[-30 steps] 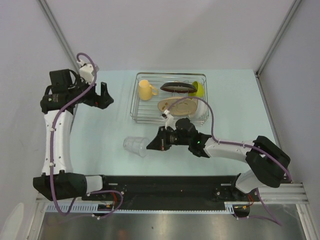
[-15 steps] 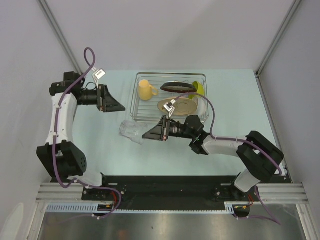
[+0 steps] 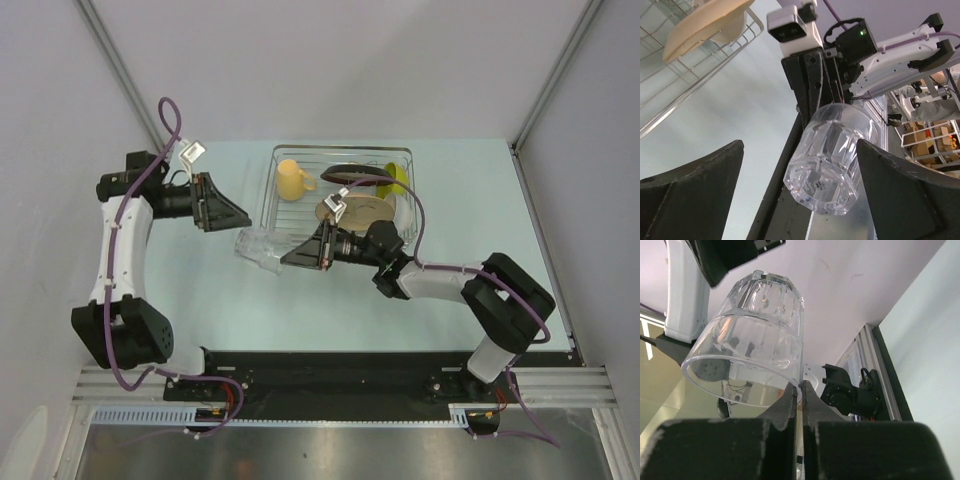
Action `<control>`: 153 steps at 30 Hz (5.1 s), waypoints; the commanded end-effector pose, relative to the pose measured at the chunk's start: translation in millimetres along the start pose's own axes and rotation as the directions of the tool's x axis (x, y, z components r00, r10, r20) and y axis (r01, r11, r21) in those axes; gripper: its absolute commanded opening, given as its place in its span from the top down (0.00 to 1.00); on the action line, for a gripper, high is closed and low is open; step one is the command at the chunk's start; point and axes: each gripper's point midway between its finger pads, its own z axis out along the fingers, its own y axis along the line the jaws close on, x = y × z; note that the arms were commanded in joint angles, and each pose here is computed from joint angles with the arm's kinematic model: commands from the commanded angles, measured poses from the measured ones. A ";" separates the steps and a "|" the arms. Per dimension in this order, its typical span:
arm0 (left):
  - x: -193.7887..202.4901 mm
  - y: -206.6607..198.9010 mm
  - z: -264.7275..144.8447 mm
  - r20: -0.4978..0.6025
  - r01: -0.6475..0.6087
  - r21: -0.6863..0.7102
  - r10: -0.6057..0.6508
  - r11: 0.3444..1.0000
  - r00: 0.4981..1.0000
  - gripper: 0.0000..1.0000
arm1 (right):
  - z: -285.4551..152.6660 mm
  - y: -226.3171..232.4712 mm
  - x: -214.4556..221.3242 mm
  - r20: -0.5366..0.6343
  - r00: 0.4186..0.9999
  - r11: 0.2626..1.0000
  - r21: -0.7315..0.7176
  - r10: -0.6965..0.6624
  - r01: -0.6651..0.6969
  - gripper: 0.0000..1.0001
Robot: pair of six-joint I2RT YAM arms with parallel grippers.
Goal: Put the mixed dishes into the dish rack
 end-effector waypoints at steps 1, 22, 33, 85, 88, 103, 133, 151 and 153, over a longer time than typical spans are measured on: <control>18.3 -28.0 4.4 -0.014 0.050 0.063 -0.049 0.997 0.999 0.00 | 9.9 35.5 -23.2 0.037 0.996 0.988 -0.131 -0.079 0.083 1.00; 32.9 -42.5 12.6 -0.050 0.045 0.097 -0.041 0.994 0.998 0.00 | 18.5 29.3 -45.5 0.060 0.998 0.976 -0.212 -0.036 0.048 1.00; 33.3 -40.3 13.1 -0.050 0.041 0.099 -0.036 0.994 0.998 0.32 | 19.9 21.4 -42.0 0.055 0.998 0.978 -0.207 -0.020 0.031 1.00; -71.8 165.6 89.8 -0.488 -0.470 -0.679 0.131 0.564 0.863 1.00 | -182.7 142.7 -46.4 0.332 0.791 0.840 0.383 -0.513 0.384 0.01; -63.2 177.7 100.5 -0.508 -0.476 -0.673 0.115 0.566 0.854 1.00 | -185.7 142.3 -49.1 0.336 0.788 0.837 0.394 -0.517 0.381 0.00; -30.4 228.6 127.4 -0.561 -0.480 -0.660 0.046 0.577 0.826 1.00 | -195.7 139.9 -61.6 0.345 0.783 0.835 0.405 -0.518 0.374 0.00; 19.1 248.0 137.8 -0.617 -0.493 -0.633 -0.005 0.597 0.787 0.45 | -206.0 126.7 -63.9 0.372 0.790 0.851 0.404 -0.488 0.336 0.00; -68.0 130.5 94.4 -0.475 -0.521 -0.669 0.234 0.530 0.848 0.00 | -225.1 97.1 -83.1 0.294 0.789 0.728 0.634 -0.539 0.262 0.00; -85.0 93.0 78.1 -0.436 -0.521 -0.678 0.287 0.518 0.853 0.00 | -229.9 97.3 -102.8 0.260 0.786 0.660 0.714 -0.560 0.234 0.00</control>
